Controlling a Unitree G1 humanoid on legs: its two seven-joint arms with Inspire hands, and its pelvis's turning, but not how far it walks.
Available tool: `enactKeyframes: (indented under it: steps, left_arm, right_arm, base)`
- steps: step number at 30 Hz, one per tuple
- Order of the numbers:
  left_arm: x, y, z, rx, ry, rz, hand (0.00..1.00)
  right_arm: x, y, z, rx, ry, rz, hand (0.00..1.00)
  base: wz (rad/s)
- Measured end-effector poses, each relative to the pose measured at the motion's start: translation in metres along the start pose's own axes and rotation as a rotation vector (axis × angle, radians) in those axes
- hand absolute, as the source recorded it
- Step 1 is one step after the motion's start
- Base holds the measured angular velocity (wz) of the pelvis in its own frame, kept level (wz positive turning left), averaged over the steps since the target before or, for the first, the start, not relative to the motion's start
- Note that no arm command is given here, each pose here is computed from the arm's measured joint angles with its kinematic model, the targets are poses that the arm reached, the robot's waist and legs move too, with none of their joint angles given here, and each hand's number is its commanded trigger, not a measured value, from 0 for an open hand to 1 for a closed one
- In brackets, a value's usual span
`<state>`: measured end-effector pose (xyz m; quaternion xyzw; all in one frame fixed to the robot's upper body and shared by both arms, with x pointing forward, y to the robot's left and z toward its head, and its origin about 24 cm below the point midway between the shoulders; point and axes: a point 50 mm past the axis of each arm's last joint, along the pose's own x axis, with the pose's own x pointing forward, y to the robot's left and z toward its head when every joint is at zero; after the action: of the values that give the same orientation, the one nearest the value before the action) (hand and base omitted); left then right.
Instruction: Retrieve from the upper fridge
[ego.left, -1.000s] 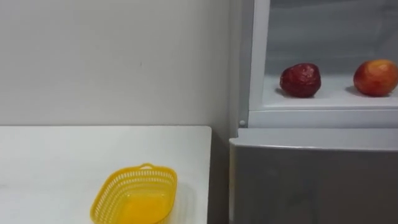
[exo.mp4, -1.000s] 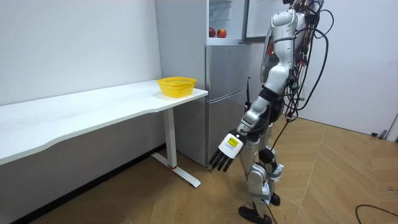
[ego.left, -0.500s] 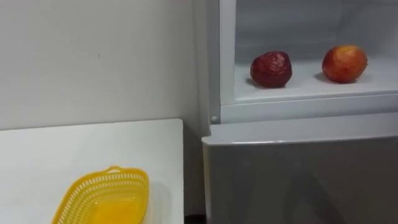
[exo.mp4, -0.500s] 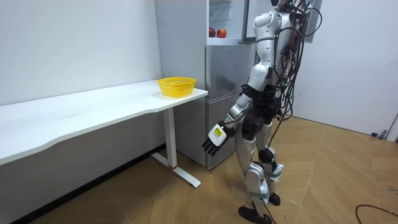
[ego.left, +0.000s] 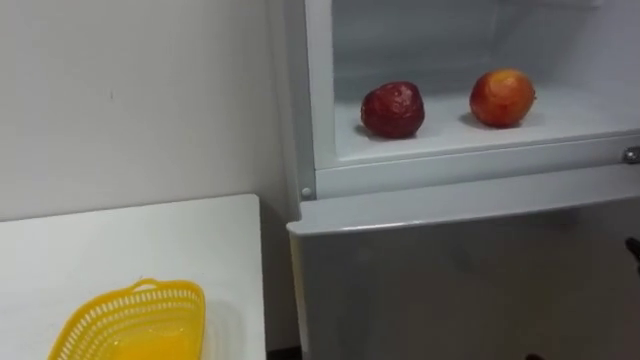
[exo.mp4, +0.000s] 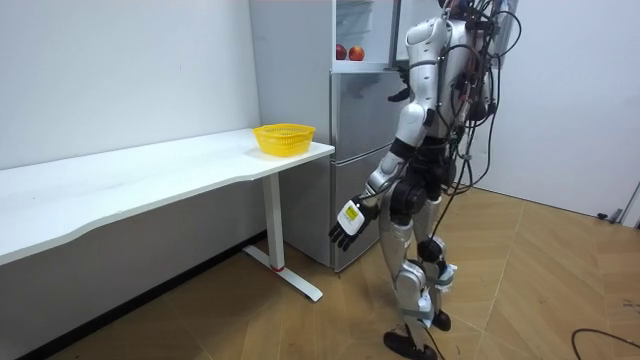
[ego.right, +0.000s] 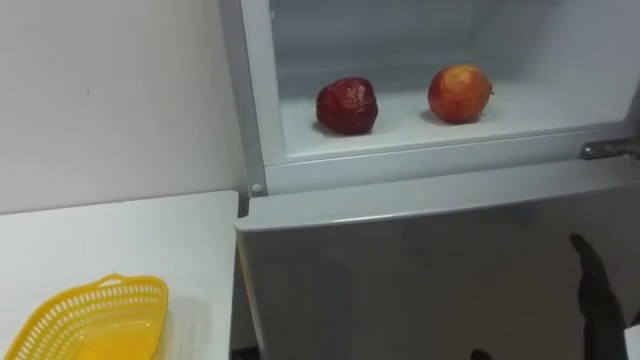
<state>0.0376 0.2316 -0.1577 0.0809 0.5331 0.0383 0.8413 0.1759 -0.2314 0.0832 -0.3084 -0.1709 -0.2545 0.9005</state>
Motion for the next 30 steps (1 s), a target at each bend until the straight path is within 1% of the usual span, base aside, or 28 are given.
enactKeyframes:
  steps: [5, 9, 11, 19, 24, 30]
  left_arm:
    - [0.003, -0.004, 0.005, 0.018, -0.013, -0.019, 0.00]
    - [0.004, -0.001, 0.002, 0.020, 0.012, -0.017, 0.00]
    - [0.004, -0.001, 0.001, 0.001, 0.012, -0.013, 0.00]
    - [0.005, 0.005, 0.004, 0.006, 0.006, -0.002, 0.00]
    - [0.006, 0.007, 0.007, 0.014, 0.000, 0.003, 0.00]
    - [0.007, 0.009, 0.009, 0.025, -0.001, 0.000, 0.00]
  right_arm:
    - [-0.001, 0.007, 0.009, 0.029, -0.048, -0.035, 0.00]
    - [0.007, 0.010, 0.022, 0.064, -0.116, -0.054, 0.00]
    - [0.009, 0.009, 0.030, 0.084, -0.153, -0.066, 0.00]
    - [0.017, 0.016, 0.045, 0.137, -0.242, -0.026, 0.00]
    - [0.028, 0.017, 0.054, 0.172, -0.287, -0.052, 0.00]
    - [0.048, 0.017, 0.069, 0.265, -0.340, -0.090, 0.00]
  base:
    - [-0.05]
    - [0.04]
    - [0.00]
    - [0.05]
    - [0.04]
    - [0.20]
